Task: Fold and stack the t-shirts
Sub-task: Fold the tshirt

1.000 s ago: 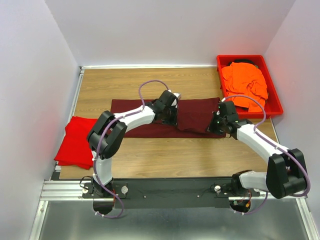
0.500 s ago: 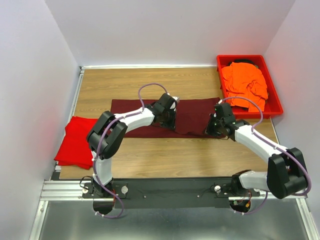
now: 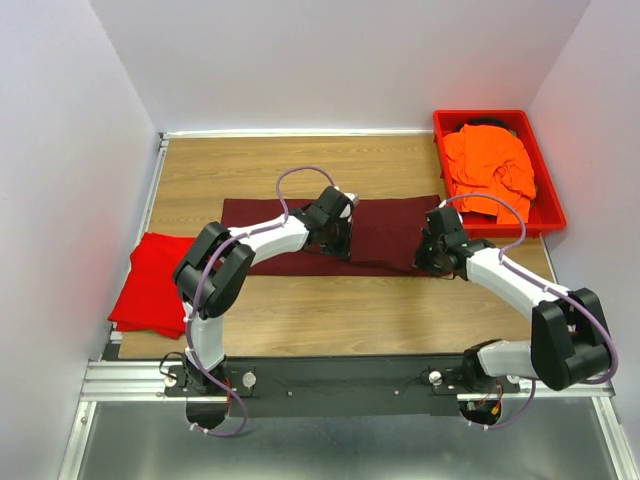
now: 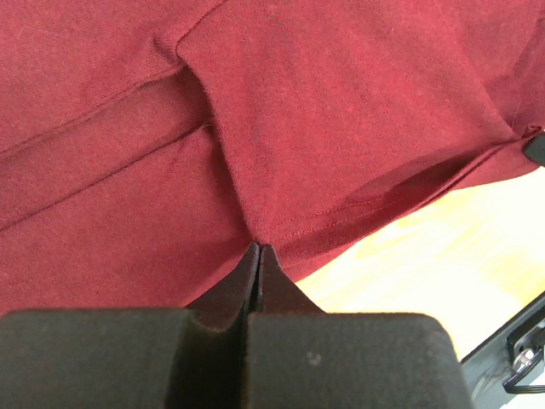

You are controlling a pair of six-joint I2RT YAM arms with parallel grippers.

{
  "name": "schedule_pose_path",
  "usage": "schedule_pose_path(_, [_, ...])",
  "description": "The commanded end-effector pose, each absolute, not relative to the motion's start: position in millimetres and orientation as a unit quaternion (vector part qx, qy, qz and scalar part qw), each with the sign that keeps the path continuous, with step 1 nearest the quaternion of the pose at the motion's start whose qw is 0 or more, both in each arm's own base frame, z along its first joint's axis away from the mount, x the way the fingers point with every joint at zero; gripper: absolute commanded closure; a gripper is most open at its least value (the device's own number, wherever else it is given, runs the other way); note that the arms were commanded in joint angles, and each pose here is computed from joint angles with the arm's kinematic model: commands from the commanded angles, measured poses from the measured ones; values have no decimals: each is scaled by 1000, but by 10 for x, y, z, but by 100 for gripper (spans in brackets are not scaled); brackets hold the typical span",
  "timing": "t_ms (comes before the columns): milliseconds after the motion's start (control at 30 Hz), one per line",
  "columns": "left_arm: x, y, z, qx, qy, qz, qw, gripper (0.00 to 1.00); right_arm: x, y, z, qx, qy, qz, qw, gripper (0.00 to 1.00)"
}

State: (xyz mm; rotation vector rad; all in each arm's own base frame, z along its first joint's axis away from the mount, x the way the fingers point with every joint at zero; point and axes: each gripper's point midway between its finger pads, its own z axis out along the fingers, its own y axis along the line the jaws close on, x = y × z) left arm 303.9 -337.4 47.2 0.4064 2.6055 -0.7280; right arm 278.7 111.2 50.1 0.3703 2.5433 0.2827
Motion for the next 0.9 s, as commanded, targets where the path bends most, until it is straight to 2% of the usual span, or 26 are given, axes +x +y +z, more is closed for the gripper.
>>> schedule_pose_path(0, [3049, -3349, 480, 153, 932, -261, 200, 100, 2878, 1016, 535, 141, 944, 71, 289, 98])
schedule_pose_path(400, [3192, -3338, 677, 150, 927, -270, 212, 99, 3155, 985, 751, 143, 933, 53, 326, 98])
schedule_pose_path(567, [3299, -3347, 746, 146, 925, -276, 217, 93, 3259, 983, 748, 143, 931, 44, 332, 98])
schedule_pose_path(867, [3640, -3423, 852, 138, 918, -297, 221, 91, 3397, 900, 765, 157, 923, 17, 350, 98])
